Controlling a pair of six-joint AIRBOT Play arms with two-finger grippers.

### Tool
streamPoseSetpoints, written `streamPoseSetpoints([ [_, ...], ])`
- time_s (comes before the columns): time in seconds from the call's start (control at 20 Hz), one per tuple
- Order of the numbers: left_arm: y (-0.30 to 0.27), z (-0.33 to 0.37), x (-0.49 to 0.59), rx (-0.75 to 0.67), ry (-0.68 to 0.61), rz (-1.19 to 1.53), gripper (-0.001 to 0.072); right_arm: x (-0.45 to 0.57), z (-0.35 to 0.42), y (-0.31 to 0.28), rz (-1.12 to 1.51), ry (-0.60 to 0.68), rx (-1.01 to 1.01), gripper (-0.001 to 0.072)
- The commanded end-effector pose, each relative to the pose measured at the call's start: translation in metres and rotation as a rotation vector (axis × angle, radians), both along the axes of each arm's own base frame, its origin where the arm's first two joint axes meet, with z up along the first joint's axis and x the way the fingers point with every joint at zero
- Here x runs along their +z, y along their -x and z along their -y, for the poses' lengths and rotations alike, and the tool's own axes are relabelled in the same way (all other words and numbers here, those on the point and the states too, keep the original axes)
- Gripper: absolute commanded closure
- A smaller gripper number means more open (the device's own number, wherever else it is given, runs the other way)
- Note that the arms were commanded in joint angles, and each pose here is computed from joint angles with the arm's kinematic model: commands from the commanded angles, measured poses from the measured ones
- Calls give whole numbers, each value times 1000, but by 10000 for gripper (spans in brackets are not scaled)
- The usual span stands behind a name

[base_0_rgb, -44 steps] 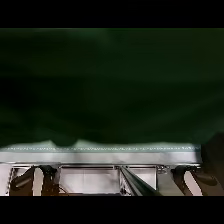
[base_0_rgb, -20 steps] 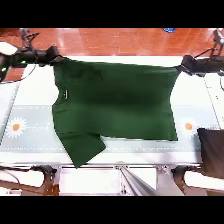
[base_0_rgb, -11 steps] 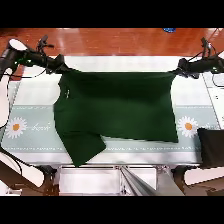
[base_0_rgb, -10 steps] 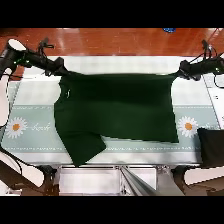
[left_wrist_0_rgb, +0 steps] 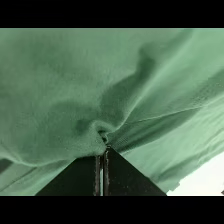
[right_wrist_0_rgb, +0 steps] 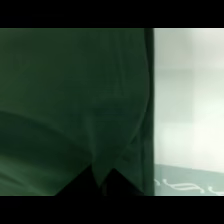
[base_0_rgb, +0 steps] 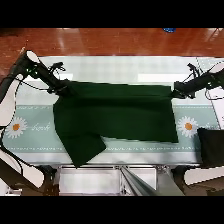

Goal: Fold the shirts.

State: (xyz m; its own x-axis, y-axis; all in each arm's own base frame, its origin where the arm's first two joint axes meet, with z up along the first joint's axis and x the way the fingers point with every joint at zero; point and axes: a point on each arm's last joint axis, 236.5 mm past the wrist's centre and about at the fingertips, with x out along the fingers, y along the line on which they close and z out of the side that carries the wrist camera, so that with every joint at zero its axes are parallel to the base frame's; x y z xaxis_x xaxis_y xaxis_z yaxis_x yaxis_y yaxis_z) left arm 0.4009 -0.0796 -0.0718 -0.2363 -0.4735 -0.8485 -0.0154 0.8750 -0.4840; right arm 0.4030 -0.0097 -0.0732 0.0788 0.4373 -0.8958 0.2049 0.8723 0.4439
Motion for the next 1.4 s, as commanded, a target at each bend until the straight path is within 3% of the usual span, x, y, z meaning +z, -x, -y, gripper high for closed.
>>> streamPoseSetpoints([
  [0.0, 21, -14, -5, -46, -58, -76, 688, -9, 2, 19, -67, 17, 22, 689],
  [0.1, 19, -13, -6, -30, -67, -74, 687, -9, 2, 17, -62, 17, 18, 686],
  [0.15, 17, -12, -7, 10, -80, -87, 611, -10, 3, 14, -53, 22, 6, 580],
  [0.2, 18, -10, -6, 24, -87, -100, 365, -9, 3, 13, -56, 20, -11, 355],
  [0.25, 21, -7, -4, 15, -86, -111, 200, -8, 1, 12, -53, 13, -13, 304],
  [0.45, 20, -14, 24, 29, -108, -54, 198, 12, 11, 13, -25, 28, -48, 306],
  [0.65, 42, -71, 56, 96, -342, 56, 198, 47, 49, 30, 60, 141, -117, 307],
  [0.75, 78, -98, 55, 173, -412, 71, 198, 52, 38, 42, 148, 96, -191, 339],
  [0.9, 146, -91, 32, 387, -283, 41, 199, 72, -25, 54, 347, -112, -234, 348],
  [0.95, 163, -81, 23, 457, -210, 31, 198, 74, -45, 64, 368, -167, -221, 297],
  [1.1, 207, -55, -3, 589, -62, -24, 199, 70, -76, 85, 365, -201, -156, 295],
  [1.35, 218, -44, -21, 648, -48, -59, 199, 71, -96, 90, 346, -225, -119, 295],
])
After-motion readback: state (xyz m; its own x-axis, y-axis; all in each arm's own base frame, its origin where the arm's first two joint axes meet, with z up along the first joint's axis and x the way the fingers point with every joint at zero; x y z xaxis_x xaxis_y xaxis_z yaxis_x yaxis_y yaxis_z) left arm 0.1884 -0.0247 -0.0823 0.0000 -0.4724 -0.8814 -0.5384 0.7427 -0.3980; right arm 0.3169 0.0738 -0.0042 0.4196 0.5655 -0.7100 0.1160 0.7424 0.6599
